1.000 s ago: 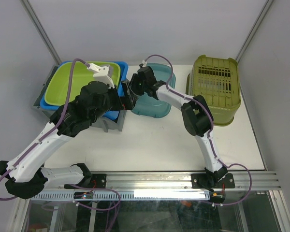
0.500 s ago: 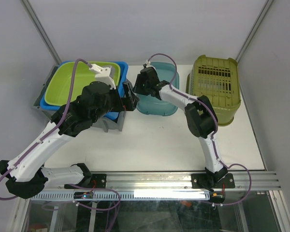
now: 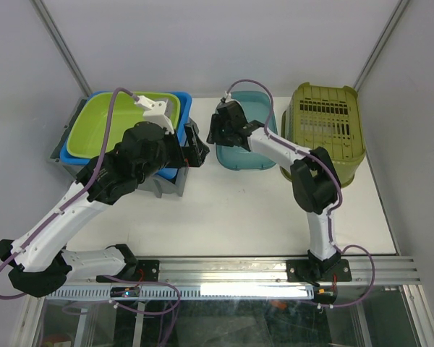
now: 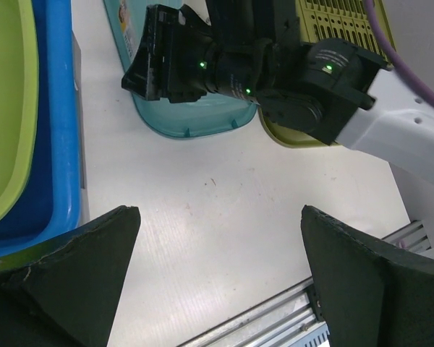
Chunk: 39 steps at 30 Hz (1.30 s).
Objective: Turn the large container upside down
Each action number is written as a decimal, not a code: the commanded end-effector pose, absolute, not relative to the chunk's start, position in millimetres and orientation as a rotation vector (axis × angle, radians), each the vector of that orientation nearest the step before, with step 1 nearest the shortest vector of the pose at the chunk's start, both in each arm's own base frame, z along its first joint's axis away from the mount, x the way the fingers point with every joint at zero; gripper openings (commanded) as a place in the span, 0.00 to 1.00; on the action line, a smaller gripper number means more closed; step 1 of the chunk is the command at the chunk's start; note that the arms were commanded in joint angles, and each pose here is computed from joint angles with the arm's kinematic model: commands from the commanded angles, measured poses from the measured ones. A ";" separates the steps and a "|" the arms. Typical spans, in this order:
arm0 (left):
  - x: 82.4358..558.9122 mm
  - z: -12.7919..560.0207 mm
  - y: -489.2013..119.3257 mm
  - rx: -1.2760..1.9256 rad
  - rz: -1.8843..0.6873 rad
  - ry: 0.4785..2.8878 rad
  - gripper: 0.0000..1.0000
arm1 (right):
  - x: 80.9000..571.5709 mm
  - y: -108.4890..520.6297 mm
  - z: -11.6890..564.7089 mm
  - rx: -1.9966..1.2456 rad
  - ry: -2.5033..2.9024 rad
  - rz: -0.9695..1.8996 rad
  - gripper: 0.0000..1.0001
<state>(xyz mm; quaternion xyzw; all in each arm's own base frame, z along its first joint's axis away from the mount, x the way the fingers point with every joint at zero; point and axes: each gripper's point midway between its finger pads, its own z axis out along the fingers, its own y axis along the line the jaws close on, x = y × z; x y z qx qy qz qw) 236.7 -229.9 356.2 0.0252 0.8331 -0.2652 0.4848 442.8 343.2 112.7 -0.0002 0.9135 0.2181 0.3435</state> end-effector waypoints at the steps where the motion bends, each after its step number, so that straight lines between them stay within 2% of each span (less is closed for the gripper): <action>1: 239.2 382.4 -227.6 0.077 -0.663 1.966 0.99 | 422.2 345.5 181.0 -0.059 2.246 0.667 0.51; 5: 245.2 397.2 -221.3 0.076 -0.605 1.949 0.99 | 408.9 322.0 200.5 -0.048 2.201 0.619 0.66; 8: 255.0 406.6 -208.1 0.035 -0.501 1.946 0.99 | 402.9 297.7 218.8 -0.019 2.162 0.561 0.72; 12: 279.5 411.8 -199.5 0.023 -0.386 1.972 0.99 | 394.0 264.6 233.8 0.036 2.127 0.530 0.74; 18: 355.6 375.2 -165.7 -0.076 -0.246 2.091 0.98 | 376.3 222.7 250.3 0.123 2.080 0.530 0.75; 23: 398.5 340.8 -147.1 -0.116 -0.221 2.157 0.88 | 358.5 195.6 261.1 0.155 2.041 0.494 0.76; 25: 409.0 341.7 -150.6 -0.102 -0.275 2.141 0.83 | 353.5 187.7 261.5 0.166 2.031 0.481 0.77; 29: 427.1 336.4 -161.0 -0.069 -0.332 2.143 0.81 | 346.1 177.4 259.6 0.177 2.028 0.458 0.77; 33: 446.8 319.2 -159.8 -0.085 -0.283 2.176 0.81 | 339.9 170.7 254.4 0.183 2.034 0.443 0.77; 39: 471.8 292.6 -151.8 -0.114 -0.244 2.217 0.73 | 333.5 171.5 251.7 0.174 2.041 0.466 0.78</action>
